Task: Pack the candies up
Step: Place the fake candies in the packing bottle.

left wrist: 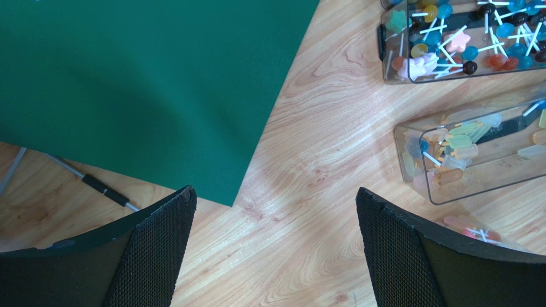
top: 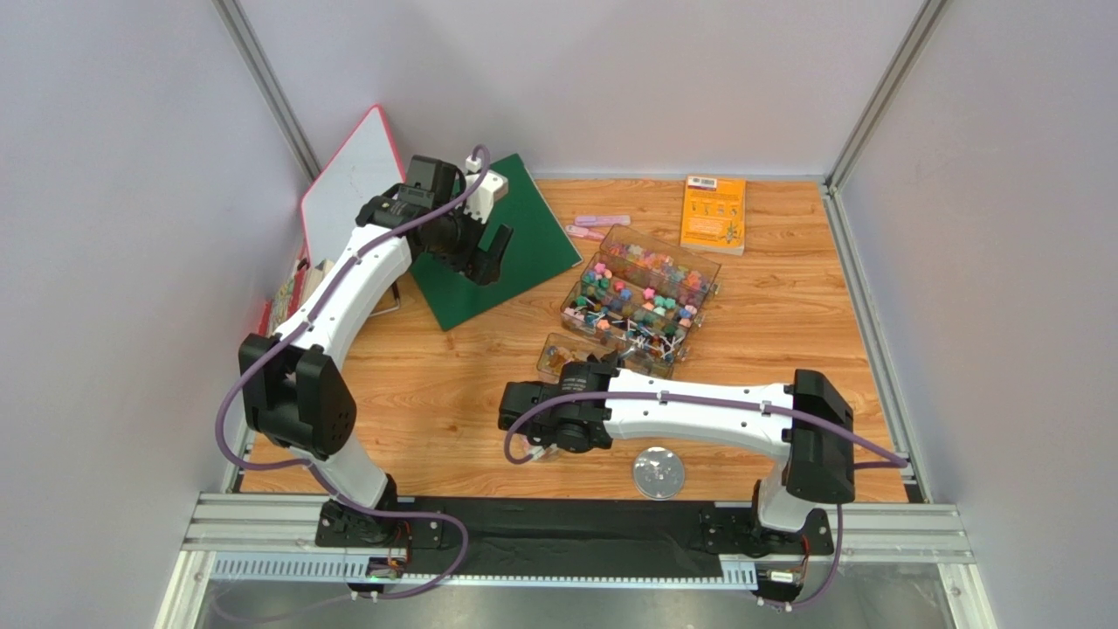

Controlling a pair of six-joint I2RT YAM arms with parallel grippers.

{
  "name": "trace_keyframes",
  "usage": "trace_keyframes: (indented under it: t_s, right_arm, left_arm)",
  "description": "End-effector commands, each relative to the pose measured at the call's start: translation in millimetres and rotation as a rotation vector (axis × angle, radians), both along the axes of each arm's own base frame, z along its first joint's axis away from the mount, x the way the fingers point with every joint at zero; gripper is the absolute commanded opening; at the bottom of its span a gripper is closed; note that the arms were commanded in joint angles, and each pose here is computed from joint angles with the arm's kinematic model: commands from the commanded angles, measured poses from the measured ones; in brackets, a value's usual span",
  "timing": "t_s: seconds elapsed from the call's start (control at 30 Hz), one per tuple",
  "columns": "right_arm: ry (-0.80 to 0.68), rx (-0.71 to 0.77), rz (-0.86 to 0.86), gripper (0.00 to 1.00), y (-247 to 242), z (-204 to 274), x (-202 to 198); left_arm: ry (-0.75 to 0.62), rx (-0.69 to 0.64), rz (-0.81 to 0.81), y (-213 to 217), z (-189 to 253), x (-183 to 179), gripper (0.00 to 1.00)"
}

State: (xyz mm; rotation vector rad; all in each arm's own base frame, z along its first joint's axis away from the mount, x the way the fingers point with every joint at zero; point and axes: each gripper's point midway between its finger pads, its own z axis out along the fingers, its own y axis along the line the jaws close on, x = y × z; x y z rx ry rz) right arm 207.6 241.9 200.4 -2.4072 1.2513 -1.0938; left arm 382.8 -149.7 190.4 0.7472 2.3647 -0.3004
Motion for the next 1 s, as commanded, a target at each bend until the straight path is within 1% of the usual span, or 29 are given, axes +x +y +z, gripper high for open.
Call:
trace_keyframes:
  t_s: [0.0, 0.27, 0.37, 0.47, 0.5, 0.53, 0.57, 0.6, 0.63, 0.67, 0.7, 0.73, 0.77, 0.83, 0.87, 0.9, 0.93, 0.97]
  right_arm:
    - [0.007, -0.333, 0.073, 0.0, -48, 38, -7]
    - [0.012, -0.317, 0.044, 0.0, -54, 36, -7]
    - [0.031, -0.244, -0.038, 0.0, -64, 39, 0]
    - [0.094, -0.087, -0.2, 0.0, -80, 37, 3]
    - [0.157, -0.027, -0.252, 0.0, -83, 30, -2]
    - [0.174, 0.065, -0.351, 0.0, -92, 32, 1]
    - [0.206, 0.118, -0.411, 0.0, -96, 29, 0]
    - [0.295, 0.21, -0.474, 0.0, -94, 21, -8]
    - [0.32, 0.304, -0.597, 0.0, -106, 20, -5]
    - [0.36, 0.349, -0.65, 0.0, -111, 15, -8]
    - [0.432, 0.43, -0.69, 0.0, -106, 8, -12]
    - [0.425, 0.495, -0.739, 0.0, -116, 10, -8]
    - [0.436, 0.484, -0.741, 0.0, -123, 1, -10]
    - [0.413, 0.554, -0.699, 0.0, -121, 4, -6]
    - [0.408, 0.576, -0.673, 0.0, -118, 2, -3]
    - [0.412, 0.589, -0.668, 0.0, -118, 3, -2]
    - [0.411, 0.597, -0.665, 0.0, -118, 4, -2]
    - [0.414, 0.615, -0.668, 0.0, -114, 4, 0]
  left_arm:
    - [-0.064, -0.018, 0.045, 3, 20, 6, 1.0]
    - [-0.087, -0.005, 0.057, 7, 26, 7, 1.0]
    - [-0.118, -0.038, 0.051, 4, 42, 5, 1.0]
    - [-0.131, -0.152, -0.024, -17, 70, -6, 0.99]
    - [-0.131, -0.181, -0.029, -20, 77, -8, 0.98]
    - [-0.145, -0.211, -0.049, -25, 89, -9, 0.98]
    - [-0.137, -0.253, -0.09, -33, 97, -16, 0.95]
    - [-0.138, -0.272, -0.103, -37, 102, -17, 0.94]
    - [-0.144, -0.293, -0.116, -40, 109, -19, 0.92]
    - [-0.113, -0.335, -0.157, -49, 110, -25, 0.9]
    - [-0.091, -0.363, -0.188, -55, 112, -29, 0.88]
    - [-0.072, -0.399, -0.225, -62, 118, -33, 0.83]
    - [0.018, -0.48, -0.291, -77, 116, -46, 0.68]
    - [0.113, -0.582, -0.386, -93, 114, -59, 0.39]
    - [0.161, -0.67, -0.464, -103, 120, -70, 0.0]
    - [0.212, -0.697, -0.465, -107, 112, -73, 0.0]
    - [0.235, -0.723, -0.471, -111, 106, -70, 0.05]
    - [0.295, -0.769, -0.47, -115, 106, -75, 0.29]
